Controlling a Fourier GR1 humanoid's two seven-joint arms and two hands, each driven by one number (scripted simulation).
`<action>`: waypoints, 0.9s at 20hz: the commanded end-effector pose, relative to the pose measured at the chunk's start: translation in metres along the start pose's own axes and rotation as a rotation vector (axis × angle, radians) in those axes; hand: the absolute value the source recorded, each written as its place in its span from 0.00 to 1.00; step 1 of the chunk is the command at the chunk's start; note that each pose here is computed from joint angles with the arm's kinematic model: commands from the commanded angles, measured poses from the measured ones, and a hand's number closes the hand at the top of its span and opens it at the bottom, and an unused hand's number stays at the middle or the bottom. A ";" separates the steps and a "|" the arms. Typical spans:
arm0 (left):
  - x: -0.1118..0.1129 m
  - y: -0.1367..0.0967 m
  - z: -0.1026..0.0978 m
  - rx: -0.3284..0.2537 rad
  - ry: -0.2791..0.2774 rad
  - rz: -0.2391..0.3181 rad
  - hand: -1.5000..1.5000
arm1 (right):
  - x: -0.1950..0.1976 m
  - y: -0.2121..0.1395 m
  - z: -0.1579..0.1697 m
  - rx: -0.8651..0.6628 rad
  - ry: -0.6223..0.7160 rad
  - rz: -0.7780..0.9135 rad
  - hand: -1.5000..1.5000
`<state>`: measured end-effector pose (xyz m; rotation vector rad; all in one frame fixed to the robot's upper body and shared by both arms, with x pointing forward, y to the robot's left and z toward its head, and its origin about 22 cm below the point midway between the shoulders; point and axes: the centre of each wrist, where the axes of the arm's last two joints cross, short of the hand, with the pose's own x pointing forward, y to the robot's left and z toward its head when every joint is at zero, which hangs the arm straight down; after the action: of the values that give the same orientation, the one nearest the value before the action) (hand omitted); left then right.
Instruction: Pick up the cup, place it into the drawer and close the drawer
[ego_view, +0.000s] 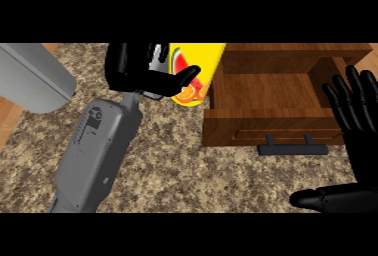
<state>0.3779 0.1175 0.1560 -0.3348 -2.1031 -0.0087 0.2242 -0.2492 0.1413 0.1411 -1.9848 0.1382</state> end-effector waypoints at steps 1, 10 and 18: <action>-0.006 -0.020 -0.018 -0.016 0.031 -0.012 1.00 | 0.001 -0.011 0.004 0.000 -0.013 0.019 0.00; -0.020 -0.053 -0.032 -0.042 0.099 -0.066 1.00 | -0.003 0.002 -0.003 -0.017 0.001 0.012 0.00; -0.031 -0.077 -0.061 -0.012 0.140 -0.131 1.00 | 0.009 0.002 -0.007 0.021 -0.006 0.008 0.00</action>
<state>0.4173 0.0392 0.1689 -0.2310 -2.0032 -0.1058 0.2298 -0.2521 0.1431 0.1364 -1.9916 0.1468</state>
